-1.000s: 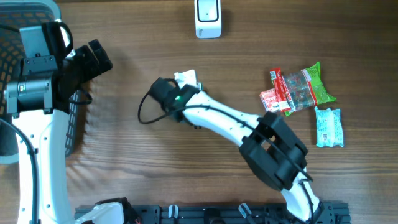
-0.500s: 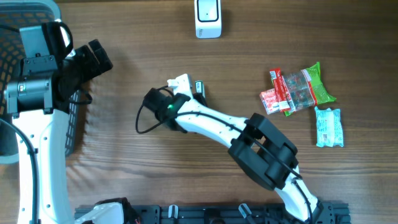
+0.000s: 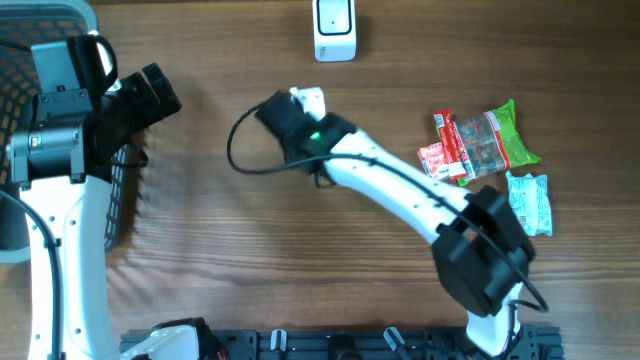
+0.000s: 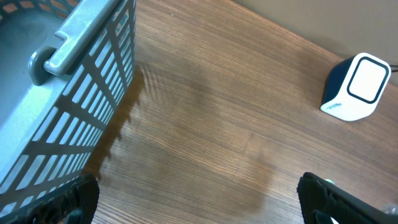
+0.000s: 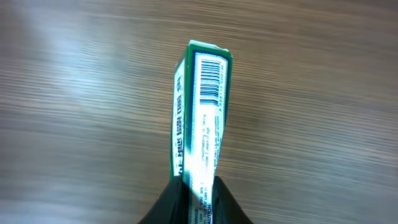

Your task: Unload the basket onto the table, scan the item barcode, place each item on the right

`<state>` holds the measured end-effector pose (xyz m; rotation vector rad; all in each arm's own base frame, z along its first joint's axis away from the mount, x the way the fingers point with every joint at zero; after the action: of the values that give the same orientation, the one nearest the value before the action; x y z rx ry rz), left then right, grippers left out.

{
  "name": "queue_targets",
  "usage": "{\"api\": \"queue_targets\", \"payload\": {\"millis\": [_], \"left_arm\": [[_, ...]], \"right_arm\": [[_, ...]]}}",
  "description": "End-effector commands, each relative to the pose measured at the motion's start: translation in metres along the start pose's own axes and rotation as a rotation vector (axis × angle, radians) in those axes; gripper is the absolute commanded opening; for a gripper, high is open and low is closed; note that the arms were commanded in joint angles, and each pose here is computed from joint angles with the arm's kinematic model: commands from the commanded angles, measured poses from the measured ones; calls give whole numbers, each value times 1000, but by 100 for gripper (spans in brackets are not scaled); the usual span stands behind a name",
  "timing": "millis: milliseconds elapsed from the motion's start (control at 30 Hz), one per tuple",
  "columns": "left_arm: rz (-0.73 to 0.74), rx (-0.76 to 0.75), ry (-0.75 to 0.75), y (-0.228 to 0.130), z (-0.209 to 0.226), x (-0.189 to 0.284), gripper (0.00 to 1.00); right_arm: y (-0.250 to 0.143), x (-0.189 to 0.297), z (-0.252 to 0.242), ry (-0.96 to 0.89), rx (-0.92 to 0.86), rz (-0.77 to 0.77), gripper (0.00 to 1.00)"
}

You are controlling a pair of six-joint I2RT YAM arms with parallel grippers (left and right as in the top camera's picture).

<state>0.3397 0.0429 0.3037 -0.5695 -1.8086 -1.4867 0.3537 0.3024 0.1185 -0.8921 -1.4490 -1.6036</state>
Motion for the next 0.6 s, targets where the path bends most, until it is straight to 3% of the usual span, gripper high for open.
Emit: {"api": "queue_targets", "payload": {"millis": [0, 333, 433, 500, 567], "left_arm": [[-20, -17, 6, 4, 2, 5, 100], [-20, -17, 6, 4, 2, 5, 100], [-20, -17, 6, 4, 2, 5, 100], [-20, -17, 6, 4, 2, 5, 100], [-20, -17, 6, 4, 2, 5, 100]], "right_arm": [[-14, -6, 18, 239, -70, 190, 14], [-36, -52, -13, 476, -224, 332, 17], [-41, -64, -33, 393, -229, 312, 33], [-39, -65, -44, 351, -173, 292, 54], [-33, -62, -53, 300, -152, 272, 65]]}}
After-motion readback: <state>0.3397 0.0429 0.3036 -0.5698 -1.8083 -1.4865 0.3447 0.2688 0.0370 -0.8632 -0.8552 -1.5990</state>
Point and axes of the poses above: each gripper's point midway between its finger pads, its own x axis back along the fingers, its own z axis along the line the jaws close on, y = z × x, the point moved 3 cm from there along x, back along the fingers, and after that the axes turned 10 degrees about -x, right-handed, at the moved point
